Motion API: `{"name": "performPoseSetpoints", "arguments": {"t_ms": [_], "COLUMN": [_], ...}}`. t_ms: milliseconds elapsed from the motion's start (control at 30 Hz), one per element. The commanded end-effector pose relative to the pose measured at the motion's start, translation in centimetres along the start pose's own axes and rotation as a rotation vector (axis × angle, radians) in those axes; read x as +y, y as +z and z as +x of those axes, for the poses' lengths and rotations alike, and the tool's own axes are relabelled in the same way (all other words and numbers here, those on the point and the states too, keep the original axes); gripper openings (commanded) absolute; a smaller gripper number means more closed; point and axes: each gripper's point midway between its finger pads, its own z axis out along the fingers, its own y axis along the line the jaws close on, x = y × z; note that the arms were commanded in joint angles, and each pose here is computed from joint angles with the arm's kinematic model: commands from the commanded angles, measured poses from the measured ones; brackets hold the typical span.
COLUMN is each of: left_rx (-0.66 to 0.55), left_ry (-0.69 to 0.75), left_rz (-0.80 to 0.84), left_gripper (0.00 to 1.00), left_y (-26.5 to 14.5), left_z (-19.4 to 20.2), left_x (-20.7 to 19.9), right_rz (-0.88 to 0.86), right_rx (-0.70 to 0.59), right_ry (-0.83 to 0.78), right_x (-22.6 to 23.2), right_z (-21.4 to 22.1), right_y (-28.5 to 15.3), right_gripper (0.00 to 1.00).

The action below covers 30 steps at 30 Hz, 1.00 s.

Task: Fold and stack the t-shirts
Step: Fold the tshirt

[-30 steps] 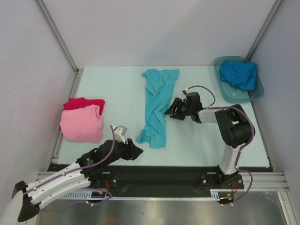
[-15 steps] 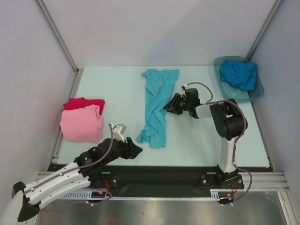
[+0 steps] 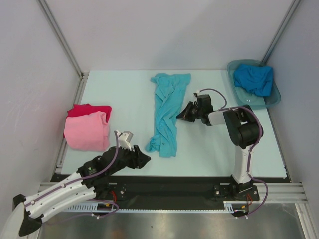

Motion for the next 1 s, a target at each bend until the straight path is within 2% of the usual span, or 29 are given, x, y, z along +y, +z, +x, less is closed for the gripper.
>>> {"name": "performPoseSetpoints", "arguments": {"t_ms": [0,133,433,600,767,833,900,967], "left_rx": [-0.050,-0.046,-0.047,-0.042,-0.045,-0.043,-0.041,-0.042], "left_ry": [0.008,0.000,-0.008,-0.003,-0.004,-0.006,-0.011,-0.012], "left_rz": [0.024,0.025,0.036,0.044,0.049,0.049,0.047,0.048], "left_gripper": [0.57,0.57,0.57,0.57,0.57,0.57,0.57,0.57], "left_y": [-0.6,-0.5,-0.5,-0.3,-0.4,-0.3,-0.3,-0.2], "left_z": [-1.7,-1.5,-1.3,-1.4,-1.4,-1.3,-1.0,-1.0], "left_x": [-1.1,-1.0,-1.0,-1.4,-1.4,-1.4,-1.2,-1.2], "right_rz": [0.015,0.062,0.205,0.278,0.240,0.225,0.223,0.221], "right_rx": [-0.019,-0.054,-0.093,-0.059,-0.026,-0.015,-0.011,-0.028], "right_ry": [-0.019,-0.028,0.010,0.002,0.004,0.002,-0.001,-0.004], "right_x": [0.0,-0.4,-4.9,-6.4,-5.8,-5.5,-5.5,-5.0], "right_z": [-0.7,-2.1,-3.3,-3.2,-3.5,-3.1,-2.5,-2.6], "right_y": [-0.6,-1.7,-5.5,-5.6,-4.4,-4.1,-4.1,-4.8], "right_gripper": [0.00,0.00,0.00,0.00,0.01,0.14,0.38,0.43]}}
